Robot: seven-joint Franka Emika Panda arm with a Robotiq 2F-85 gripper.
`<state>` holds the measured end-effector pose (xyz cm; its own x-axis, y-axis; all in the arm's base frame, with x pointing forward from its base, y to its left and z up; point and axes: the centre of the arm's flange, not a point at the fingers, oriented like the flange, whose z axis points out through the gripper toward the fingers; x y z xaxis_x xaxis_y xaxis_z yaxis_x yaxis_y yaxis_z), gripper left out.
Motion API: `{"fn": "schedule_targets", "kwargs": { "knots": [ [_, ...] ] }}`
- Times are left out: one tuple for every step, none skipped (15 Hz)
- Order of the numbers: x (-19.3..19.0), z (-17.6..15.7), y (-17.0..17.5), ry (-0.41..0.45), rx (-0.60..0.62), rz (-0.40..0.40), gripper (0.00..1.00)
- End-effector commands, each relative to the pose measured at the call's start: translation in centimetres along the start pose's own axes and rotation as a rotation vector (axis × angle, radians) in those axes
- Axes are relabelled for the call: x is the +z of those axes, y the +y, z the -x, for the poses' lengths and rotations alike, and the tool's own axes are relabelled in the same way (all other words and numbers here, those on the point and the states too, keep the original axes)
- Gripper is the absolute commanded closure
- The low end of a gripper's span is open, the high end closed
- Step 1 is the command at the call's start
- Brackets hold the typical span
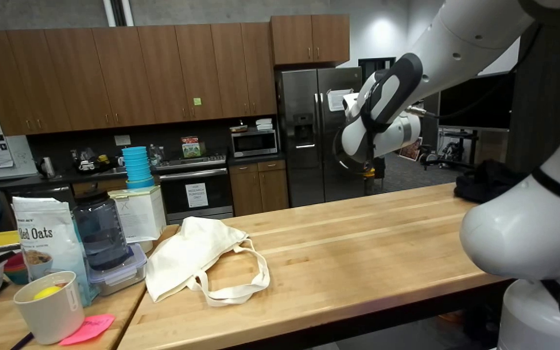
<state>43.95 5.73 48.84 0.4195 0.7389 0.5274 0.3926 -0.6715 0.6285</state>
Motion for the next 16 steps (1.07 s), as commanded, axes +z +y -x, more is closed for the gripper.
{"fn": "schedule_targets", "kwargs": {
  "knots": [
    [-2.2,-3.0,-0.8,0.036,-0.140,-0.014,0.00],
    [-2.5,-3.7,-1.4,0.046,-0.174,-0.019,0.00],
    [-2.7,-4.4,-1.9,0.055,-0.210,-0.025,0.00],
    [-3.0,-5.1,-2.5,0.062,-0.245,-0.033,0.00],
    [-3.2,-5.9,-3.1,0.069,-0.281,-0.042,0.00],
    [-3.4,-6.7,-3.7,0.074,-0.316,-0.058,0.00],
    [-3.5,-7.5,-4.4,0.066,-0.365,-0.072,0.00],
    [-3.6,-8.3,-5.2,0.046,-0.411,-0.086,0.00],
    [-3.6,-8.8,-5.7,0.030,-0.451,-0.094,0.00],
    [-3.8,-9.4,-6.3,0.010,-0.494,-0.107,0.00],
    [-3.8,-10.0,-6.8,-0.006,-0.531,-0.113,0.00],
    [-3.9,-10.7,-7.5,-0.021,-0.569,-0.113,0.00],
    [-4.1,-11.2,-8.0,-0.027,-0.600,-0.107,0.00],
    [-4.3,-11.5,-8.3,-0.021,-0.624,-0.081,0.00],
    [-4.7,-11.7,-8.3,-0.016,-0.638,-0.052,0.00],
    [-4.6,-10.7,-8.5,-0.013,-0.612,-0.081,0.00]
  ]
}}
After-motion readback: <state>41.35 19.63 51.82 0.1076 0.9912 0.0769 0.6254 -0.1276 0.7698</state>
